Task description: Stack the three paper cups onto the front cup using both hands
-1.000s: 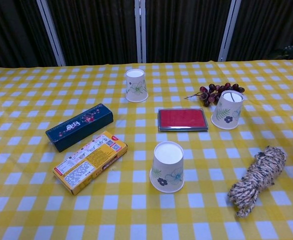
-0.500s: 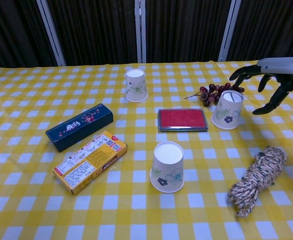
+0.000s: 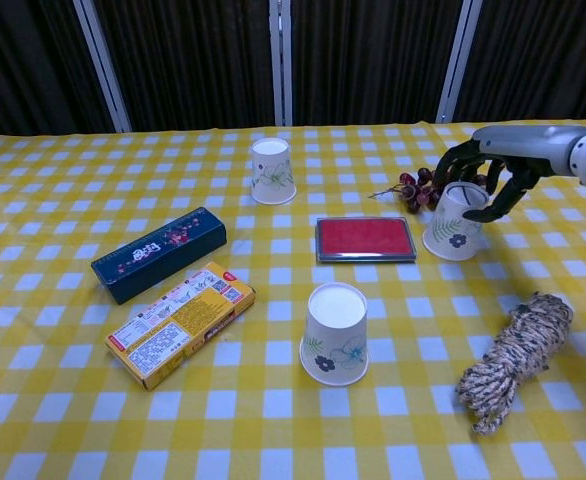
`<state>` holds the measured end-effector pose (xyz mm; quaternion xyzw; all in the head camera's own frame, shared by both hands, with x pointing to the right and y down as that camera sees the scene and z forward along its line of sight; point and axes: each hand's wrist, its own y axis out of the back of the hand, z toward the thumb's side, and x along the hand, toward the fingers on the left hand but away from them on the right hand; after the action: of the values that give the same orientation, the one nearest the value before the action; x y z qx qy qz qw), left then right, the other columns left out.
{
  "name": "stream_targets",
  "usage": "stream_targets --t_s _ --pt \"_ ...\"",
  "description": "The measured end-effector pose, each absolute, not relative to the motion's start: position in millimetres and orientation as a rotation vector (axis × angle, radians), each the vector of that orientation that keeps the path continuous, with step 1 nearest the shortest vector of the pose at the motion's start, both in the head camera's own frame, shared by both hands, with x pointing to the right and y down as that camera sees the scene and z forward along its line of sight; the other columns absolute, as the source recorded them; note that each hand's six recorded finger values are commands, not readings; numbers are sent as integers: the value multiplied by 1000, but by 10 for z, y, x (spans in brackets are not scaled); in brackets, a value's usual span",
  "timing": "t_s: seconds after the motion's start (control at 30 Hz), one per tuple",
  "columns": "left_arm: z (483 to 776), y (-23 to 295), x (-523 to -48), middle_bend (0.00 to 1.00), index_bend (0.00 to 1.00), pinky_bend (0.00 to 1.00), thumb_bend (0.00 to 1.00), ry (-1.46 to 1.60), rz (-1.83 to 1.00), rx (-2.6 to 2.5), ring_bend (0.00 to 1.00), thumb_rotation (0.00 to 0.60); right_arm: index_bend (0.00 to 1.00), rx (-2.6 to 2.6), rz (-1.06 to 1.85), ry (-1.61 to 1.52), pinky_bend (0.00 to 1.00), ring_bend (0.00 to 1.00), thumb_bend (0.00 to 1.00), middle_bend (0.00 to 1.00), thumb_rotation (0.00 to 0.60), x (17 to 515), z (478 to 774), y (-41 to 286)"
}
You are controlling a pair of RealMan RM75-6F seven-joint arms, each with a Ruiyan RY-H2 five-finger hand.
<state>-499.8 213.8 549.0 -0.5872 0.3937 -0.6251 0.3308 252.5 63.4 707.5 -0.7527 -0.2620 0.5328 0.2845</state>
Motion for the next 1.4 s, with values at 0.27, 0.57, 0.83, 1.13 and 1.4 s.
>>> stream_targets --t_s 0.27,0.57,0.83,1.13,1.4 --pt "5485 2141 -4998 0 0 0 0 1031 -1632 -1538 0 600 419 -1995 1383 -725 453 377 264 440 600 2479 6980 624" --pt "5503 2139 -4986 0 0 0 0 1027 -1634 -1546 0 600 419 -2113 1177 -695 453 377 265 440 600 2123 6484 745" --pt "5499 2156 -4982 0 0 0 0 1029 -1633 -1554 0 600 418 -2204 927 -569 453 377 266 432 600 1649 5976 1006" --pt "5474 2175 -5005 0 0 0 0 1042 -1629 -1561 0 600 412 -2199 800 -388 453 377 266 429 600 1304 5752 1316" --pt "5471 2171 -5023 0 0 0 0 1047 -1630 -1560 0 600 412 -2196 841 -318 452 377 267 429 600 1246 5839 1416"
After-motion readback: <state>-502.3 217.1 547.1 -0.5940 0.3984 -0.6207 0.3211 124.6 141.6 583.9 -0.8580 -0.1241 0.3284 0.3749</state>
